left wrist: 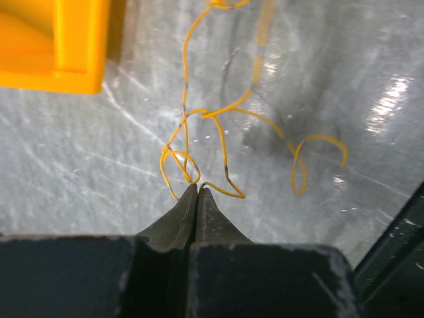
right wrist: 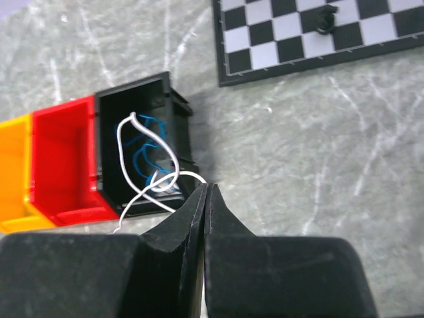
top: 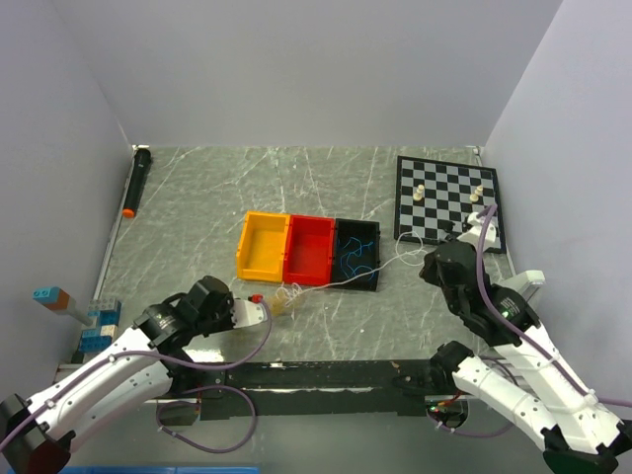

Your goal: Untangle the cables

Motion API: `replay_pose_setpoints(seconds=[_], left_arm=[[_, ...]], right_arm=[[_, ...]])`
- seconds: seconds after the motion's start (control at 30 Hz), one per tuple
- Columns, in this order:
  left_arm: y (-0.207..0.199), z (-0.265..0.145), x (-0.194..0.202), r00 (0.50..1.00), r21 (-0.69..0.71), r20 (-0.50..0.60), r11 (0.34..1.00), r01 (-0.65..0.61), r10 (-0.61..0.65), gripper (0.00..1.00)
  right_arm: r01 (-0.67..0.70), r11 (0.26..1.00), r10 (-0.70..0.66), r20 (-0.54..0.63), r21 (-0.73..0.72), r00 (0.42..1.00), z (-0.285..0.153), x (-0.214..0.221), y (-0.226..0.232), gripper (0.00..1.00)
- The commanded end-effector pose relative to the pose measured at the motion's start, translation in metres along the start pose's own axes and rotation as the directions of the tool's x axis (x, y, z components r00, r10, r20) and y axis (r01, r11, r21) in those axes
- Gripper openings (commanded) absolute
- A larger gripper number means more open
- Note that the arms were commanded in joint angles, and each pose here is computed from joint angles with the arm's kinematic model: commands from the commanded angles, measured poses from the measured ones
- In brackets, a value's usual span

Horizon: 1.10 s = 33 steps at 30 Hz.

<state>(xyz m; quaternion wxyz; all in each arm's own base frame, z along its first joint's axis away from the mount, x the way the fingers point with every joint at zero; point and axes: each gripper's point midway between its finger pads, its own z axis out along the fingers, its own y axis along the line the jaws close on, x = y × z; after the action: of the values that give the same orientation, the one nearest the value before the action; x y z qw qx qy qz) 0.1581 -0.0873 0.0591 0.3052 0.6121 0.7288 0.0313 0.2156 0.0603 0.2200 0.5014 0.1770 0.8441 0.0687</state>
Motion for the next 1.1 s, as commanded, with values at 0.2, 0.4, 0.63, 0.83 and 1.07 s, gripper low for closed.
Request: replay_pose_setpoints(seconds=[0.2, 0.4, 0.63, 0.83, 1.07], left_arm=[[0.018, -0.02, 0.008, 0.999, -0.101, -0.032, 0.995, -0.021, 0.018, 0.01], [0.015, -0.024, 0.024, 0.998, -0.128, -0.057, 0.991, -0.041, 0.034, 0.01], [0.015, -0.023, 0.026, 0.998, -0.136, -0.062, 0.99, -0.038, 0.03, 0.01], [0.042, -0.018, 0.0, 0.999, -0.217, -0.01, 0.975, -0.043, 0.041, 0.01], [0.074, -0.032, -0.058, 0.992, -0.224, 0.117, 0.974, -0.021, 0.048, 0.01]], right_arm=[[-0.004, 0.994, -0.011, 0.136, 0.109, 0.991, -0.023, -0.045, -0.027, 0.0], [-0.069, 0.99, 0.034, 0.274, 0.123, 0.961, -0.046, -0.087, -0.037, 0.0], [-0.075, 0.993, 0.042, 0.318, 0.09, 0.947, -0.059, -0.113, -0.029, 0.0], [-0.064, 0.997, 0.051, 0.296, 0.037, 0.954, -0.056, -0.109, -0.017, 0.0], [-0.002, 0.984, 0.004, 0.011, -0.177, 1.0, -0.025, -0.034, 0.031, 0.0]])
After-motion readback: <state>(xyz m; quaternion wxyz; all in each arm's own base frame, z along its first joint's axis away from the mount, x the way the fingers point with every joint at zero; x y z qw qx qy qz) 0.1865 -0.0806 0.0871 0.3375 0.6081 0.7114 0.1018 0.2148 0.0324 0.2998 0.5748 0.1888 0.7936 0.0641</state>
